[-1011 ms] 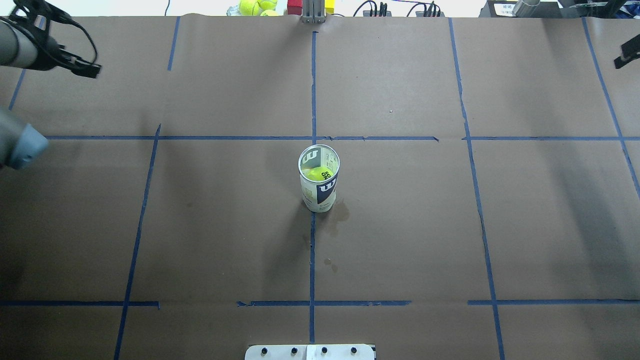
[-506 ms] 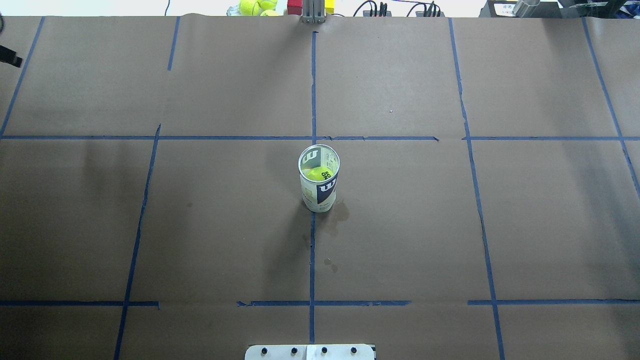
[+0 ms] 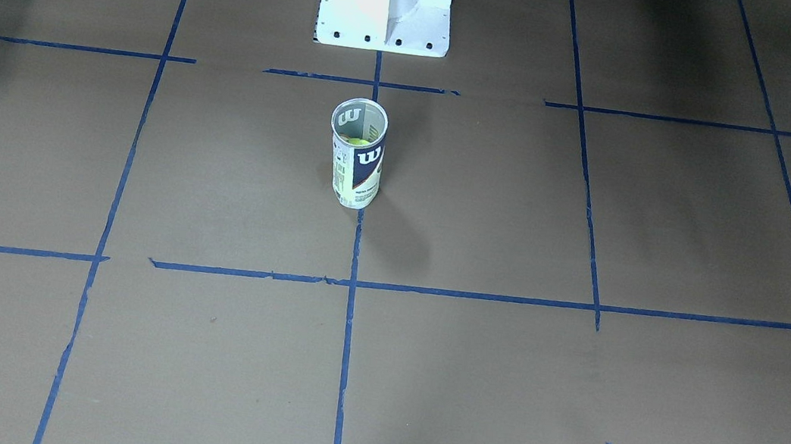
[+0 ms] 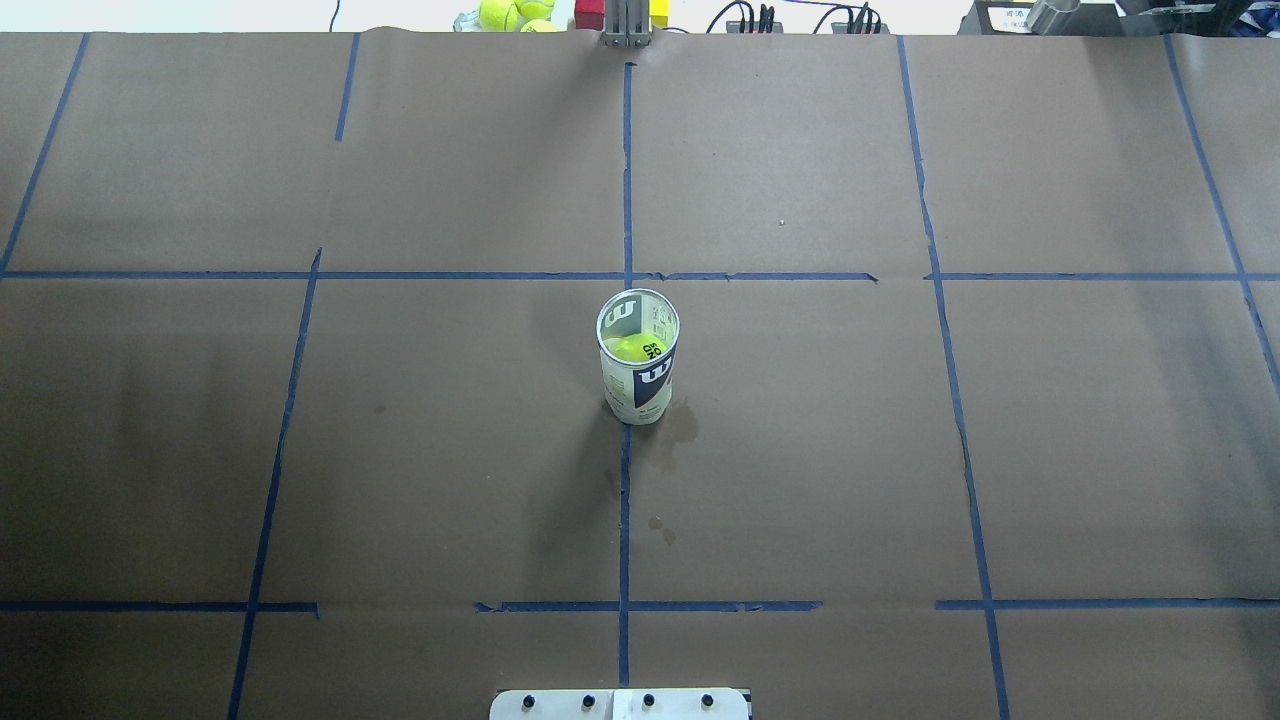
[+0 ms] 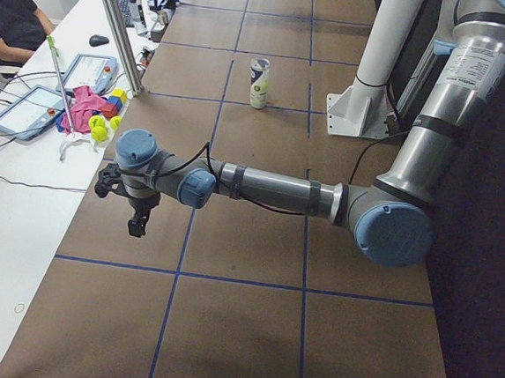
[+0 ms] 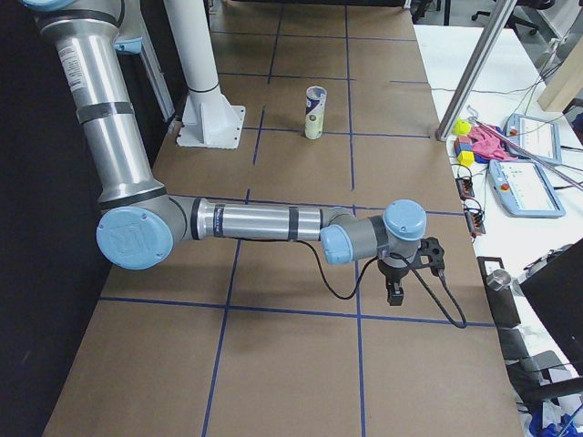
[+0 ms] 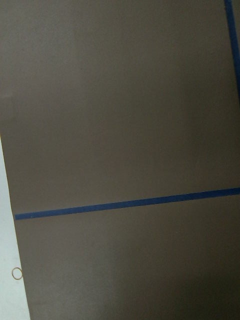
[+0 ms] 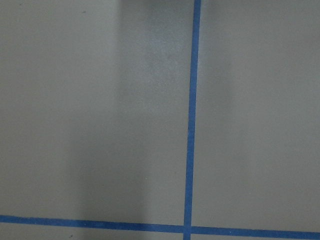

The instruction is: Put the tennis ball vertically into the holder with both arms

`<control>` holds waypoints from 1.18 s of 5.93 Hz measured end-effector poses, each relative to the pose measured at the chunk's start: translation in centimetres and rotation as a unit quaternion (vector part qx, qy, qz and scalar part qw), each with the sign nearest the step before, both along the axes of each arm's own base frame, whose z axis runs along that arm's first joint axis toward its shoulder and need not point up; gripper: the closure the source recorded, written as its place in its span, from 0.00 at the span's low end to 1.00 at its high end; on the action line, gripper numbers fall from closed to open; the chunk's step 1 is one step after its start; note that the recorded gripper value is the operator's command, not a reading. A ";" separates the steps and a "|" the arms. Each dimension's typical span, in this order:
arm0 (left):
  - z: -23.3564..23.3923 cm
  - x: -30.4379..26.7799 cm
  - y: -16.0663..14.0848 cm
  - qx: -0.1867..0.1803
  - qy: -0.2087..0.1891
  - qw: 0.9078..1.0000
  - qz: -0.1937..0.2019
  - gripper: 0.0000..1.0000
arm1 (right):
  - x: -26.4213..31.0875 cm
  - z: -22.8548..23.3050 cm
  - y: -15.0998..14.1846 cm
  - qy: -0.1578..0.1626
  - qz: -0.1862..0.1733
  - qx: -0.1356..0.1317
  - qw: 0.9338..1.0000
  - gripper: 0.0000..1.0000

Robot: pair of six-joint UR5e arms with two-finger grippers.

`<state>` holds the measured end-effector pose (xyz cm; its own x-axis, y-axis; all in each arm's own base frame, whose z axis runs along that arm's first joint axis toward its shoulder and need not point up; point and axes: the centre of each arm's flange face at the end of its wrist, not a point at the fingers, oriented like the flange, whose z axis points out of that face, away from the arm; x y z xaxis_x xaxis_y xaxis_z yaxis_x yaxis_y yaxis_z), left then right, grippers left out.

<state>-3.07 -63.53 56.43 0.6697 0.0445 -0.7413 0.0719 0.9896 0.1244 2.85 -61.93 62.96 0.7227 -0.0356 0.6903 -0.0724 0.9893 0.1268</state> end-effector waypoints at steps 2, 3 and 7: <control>-0.1 -1.2 1.6 -0.034 0.000 0.999 0.039 0.00 | 0.1 1.5 0.5 0.001 0.002 -0.015 1.000 0.00; 0.1 -1.5 2.4 -0.054 -0.003 0.997 0.053 0.00 | -0.2 1.8 0.7 0.001 0.000 -0.020 1.000 0.00; 1.6 -1.5 4.1 -0.098 -0.045 0.993 0.053 0.00 | -2.6 -0.4 -1.3 0.004 -0.053 -0.069 0.996 0.00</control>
